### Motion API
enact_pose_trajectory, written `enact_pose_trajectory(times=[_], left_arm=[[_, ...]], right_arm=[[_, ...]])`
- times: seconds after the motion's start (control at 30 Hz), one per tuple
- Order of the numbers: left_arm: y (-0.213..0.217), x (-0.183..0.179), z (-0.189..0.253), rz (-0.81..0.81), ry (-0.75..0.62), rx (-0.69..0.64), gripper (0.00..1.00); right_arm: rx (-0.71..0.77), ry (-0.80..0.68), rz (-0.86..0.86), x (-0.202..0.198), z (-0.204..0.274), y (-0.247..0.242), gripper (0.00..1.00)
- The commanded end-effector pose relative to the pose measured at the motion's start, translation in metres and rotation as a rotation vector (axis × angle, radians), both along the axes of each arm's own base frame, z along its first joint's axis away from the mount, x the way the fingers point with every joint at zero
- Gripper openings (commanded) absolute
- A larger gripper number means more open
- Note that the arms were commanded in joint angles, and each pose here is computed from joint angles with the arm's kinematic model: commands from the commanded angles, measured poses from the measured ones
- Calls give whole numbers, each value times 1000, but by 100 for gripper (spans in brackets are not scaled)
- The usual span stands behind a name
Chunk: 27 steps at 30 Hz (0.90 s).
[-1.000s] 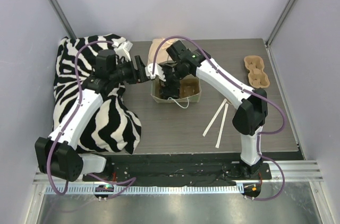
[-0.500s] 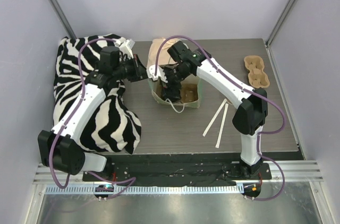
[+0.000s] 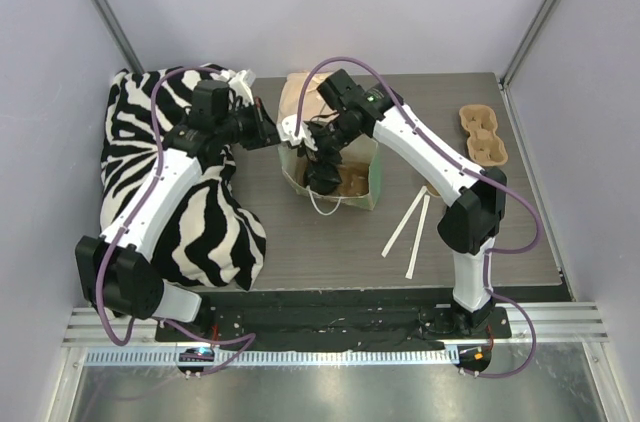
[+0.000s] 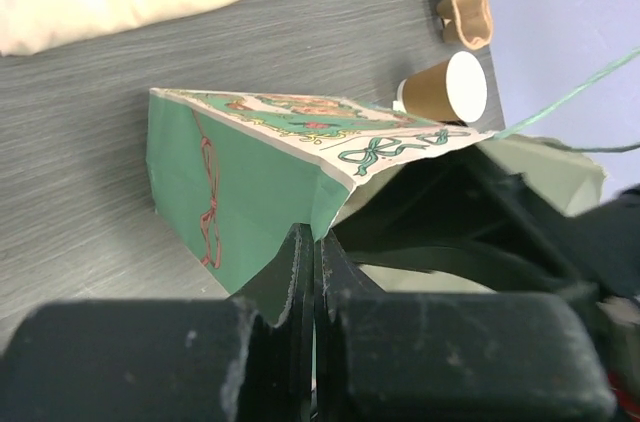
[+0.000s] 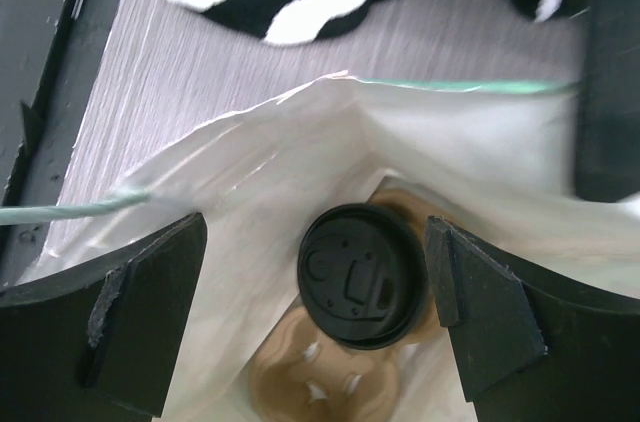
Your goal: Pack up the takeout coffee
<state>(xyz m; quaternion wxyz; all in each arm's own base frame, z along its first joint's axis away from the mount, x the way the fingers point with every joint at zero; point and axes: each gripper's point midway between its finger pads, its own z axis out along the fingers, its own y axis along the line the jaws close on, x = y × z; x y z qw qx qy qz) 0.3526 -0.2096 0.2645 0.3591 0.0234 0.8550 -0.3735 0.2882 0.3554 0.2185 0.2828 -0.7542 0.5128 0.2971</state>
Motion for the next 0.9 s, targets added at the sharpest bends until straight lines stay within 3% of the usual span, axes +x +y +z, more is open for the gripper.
enact_pose_trajectory(times=[0.0, 0.23, 0.67, 0.87], left_arm=[[2, 2, 3, 11, 7, 36, 0], [7, 3, 2, 46, 42, 62, 0], [9, 6, 9, 119, 107, 31, 0], [4, 18, 12, 127, 115, 15, 0]], right_arm=[[123, -55, 7, 4, 44, 14, 100], [194, -107, -20, 10, 68, 20, 100], [446, -206, -326, 68, 146, 26, 100], [505, -268, -356, 75, 170, 21, 100]])
